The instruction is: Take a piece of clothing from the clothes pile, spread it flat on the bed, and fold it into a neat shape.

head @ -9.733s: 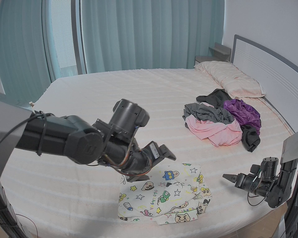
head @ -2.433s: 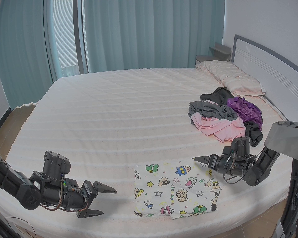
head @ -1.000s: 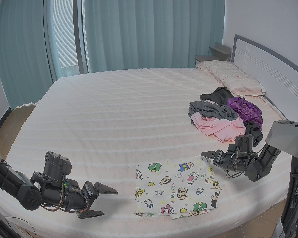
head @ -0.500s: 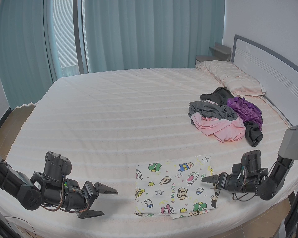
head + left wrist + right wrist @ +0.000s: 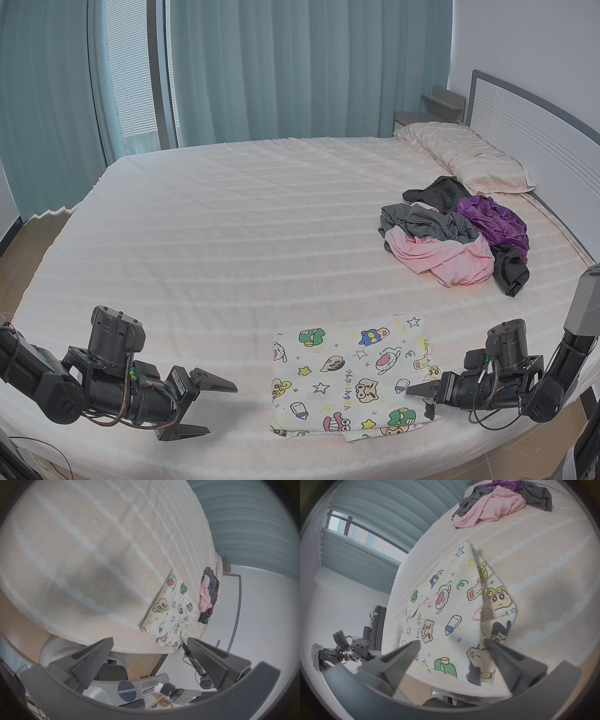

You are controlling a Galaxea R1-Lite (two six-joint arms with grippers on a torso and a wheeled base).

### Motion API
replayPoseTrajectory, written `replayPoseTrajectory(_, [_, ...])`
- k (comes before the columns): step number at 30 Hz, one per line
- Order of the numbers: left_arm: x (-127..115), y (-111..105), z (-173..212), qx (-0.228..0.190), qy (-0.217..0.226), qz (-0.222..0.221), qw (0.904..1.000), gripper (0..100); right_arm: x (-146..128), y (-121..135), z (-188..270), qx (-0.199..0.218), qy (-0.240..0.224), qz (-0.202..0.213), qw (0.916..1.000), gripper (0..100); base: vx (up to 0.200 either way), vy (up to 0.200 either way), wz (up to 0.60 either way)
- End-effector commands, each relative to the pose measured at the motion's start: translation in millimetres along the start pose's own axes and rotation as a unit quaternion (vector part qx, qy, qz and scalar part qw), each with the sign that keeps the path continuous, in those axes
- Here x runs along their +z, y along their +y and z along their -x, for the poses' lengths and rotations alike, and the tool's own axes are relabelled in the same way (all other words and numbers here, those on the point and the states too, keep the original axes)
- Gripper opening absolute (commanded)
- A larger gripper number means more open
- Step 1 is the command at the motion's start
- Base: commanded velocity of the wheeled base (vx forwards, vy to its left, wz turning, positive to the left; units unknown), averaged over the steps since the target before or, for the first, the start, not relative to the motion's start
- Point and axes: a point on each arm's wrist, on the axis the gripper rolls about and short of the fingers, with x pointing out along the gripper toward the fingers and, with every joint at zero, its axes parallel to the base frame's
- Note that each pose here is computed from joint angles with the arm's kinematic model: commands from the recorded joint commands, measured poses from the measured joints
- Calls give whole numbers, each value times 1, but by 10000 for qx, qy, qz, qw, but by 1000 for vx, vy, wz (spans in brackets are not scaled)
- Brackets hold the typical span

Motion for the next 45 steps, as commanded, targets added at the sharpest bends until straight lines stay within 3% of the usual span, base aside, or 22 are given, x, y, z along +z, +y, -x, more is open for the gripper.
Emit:
replayPoseTrajectory(1, [0, 0, 0, 6, 1, 4, 10000, 100, -5, -4, 2, -80, 85, -20, 9999, 0, 0, 0, 0])
replayPoseTrajectory(29, [0, 0, 0, 11, -13, 4, 10000, 100, -18, -22, 25, -453, 137, 8, 9989, 0, 0, 0, 0])
replayPoseTrajectory(30, [0, 0, 0, 9, -6, 4, 10000, 100, -17, -22, 24, -438, 130, 13, 9990, 100, 0, 0, 0])
replayPoseTrajectory(34, [2, -2, -2, -5, -28, -21, 10000, 100, -16, -20, 26, -396, 71, 37, 9992, 100, 0, 0, 0])
replayPoseTrajectory(38, [13, -15, -12, -27, -232, -314, 9992, 100, -3, -17, 31, -293, -274, 54, 9992, 100, 0, 0, 0])
replayPoseTrajectory(45, [28, -49, -66, 149, -431, -976, 9942, 100, 25, -24, 14, -390, -574, -65, 9976, 100, 0, 0, 0])
